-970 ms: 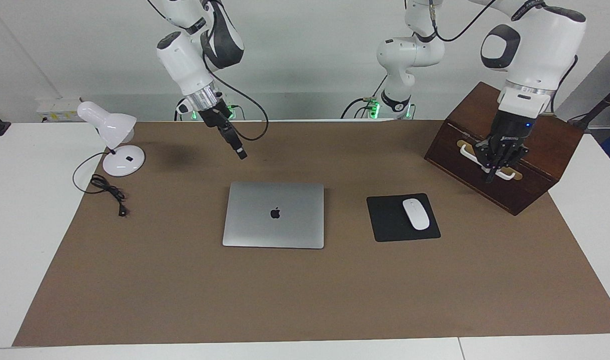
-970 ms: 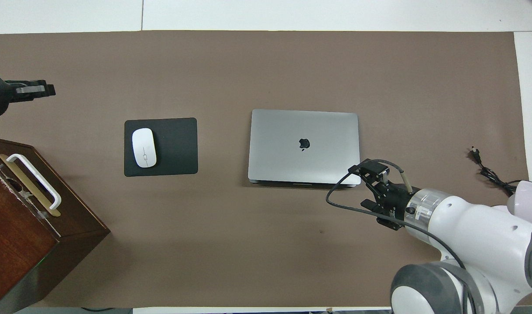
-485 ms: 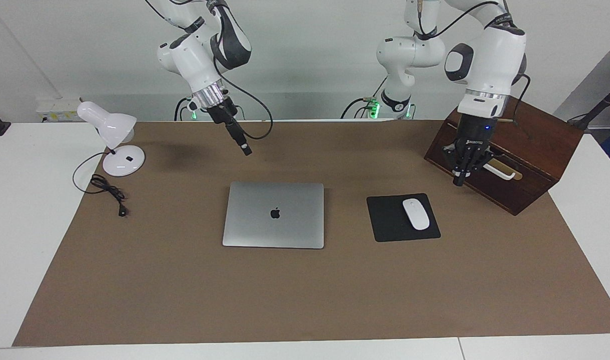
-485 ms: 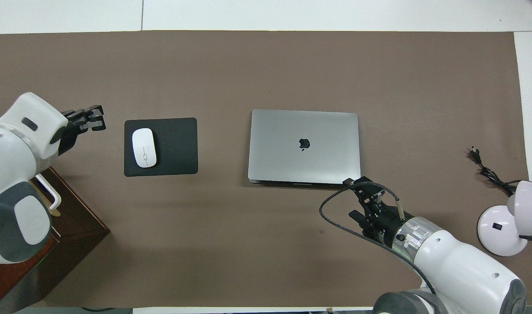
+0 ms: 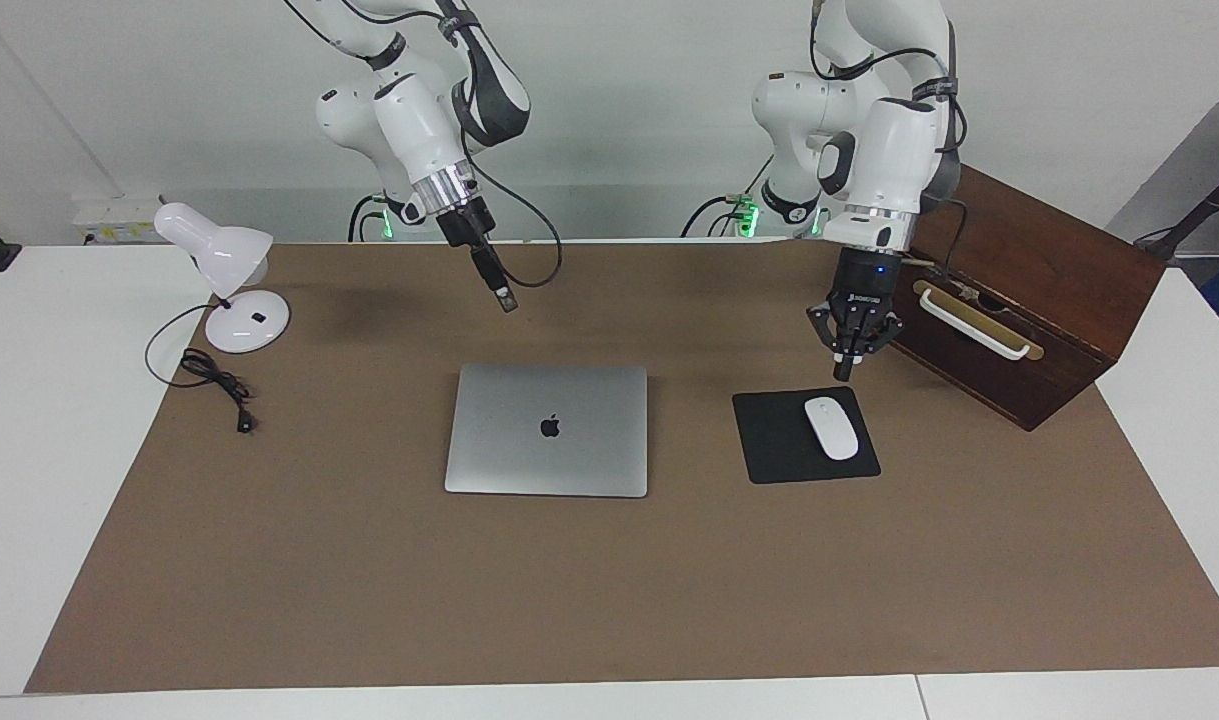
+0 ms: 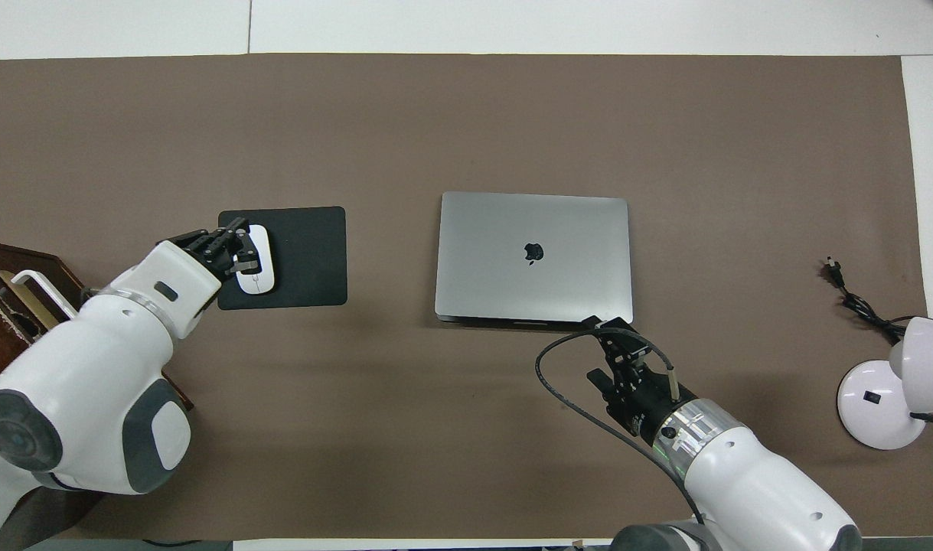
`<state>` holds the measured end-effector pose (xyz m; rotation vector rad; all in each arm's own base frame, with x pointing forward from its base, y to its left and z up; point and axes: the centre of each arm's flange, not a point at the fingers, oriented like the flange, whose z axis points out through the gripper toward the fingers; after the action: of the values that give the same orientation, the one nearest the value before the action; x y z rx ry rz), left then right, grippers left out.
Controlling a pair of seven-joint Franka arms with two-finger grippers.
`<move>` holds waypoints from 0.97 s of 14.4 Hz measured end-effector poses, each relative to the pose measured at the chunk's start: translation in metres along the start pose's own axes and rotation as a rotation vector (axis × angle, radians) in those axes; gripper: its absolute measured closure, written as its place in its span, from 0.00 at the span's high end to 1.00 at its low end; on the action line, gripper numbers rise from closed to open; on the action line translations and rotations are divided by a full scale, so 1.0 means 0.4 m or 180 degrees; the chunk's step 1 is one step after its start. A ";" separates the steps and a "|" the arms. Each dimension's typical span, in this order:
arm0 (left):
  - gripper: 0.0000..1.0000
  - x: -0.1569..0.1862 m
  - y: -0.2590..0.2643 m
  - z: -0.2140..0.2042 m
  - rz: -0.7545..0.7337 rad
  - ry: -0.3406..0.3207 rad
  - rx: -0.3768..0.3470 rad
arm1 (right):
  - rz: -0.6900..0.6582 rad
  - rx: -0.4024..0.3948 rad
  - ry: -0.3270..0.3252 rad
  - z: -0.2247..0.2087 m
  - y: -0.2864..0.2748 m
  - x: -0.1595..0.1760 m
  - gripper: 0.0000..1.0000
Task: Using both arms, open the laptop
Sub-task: 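Move the left and right grippers toward the near edge of the laptop, then press the left gripper on the laptop base while the right gripper reaches the lid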
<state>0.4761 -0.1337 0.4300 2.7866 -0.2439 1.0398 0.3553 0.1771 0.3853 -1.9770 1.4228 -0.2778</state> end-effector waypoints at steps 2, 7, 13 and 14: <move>0.01 -0.069 0.045 0.038 0.0112 0.0095 -0.0057 | 0.0013 -0.0009 0.0013 0.005 0.003 0.003 1.00; 0.01 -0.156 0.139 0.112 0.0326 0.0166 -0.0198 | 0.0142 0.0036 0.0096 0.023 0.024 -0.002 1.00; 0.01 -0.227 0.248 0.124 0.0579 0.0130 -0.0394 | 0.0188 -0.0041 0.0135 0.054 0.033 0.000 1.00; 0.01 -0.249 0.264 0.127 0.0625 0.0131 -0.0425 | 0.0188 -0.0041 0.0136 0.057 0.030 -0.001 1.00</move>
<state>0.4124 -0.2374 0.3358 2.6597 -0.5698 1.0777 0.3582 0.1844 0.3608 -1.9464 1.5108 -0.2864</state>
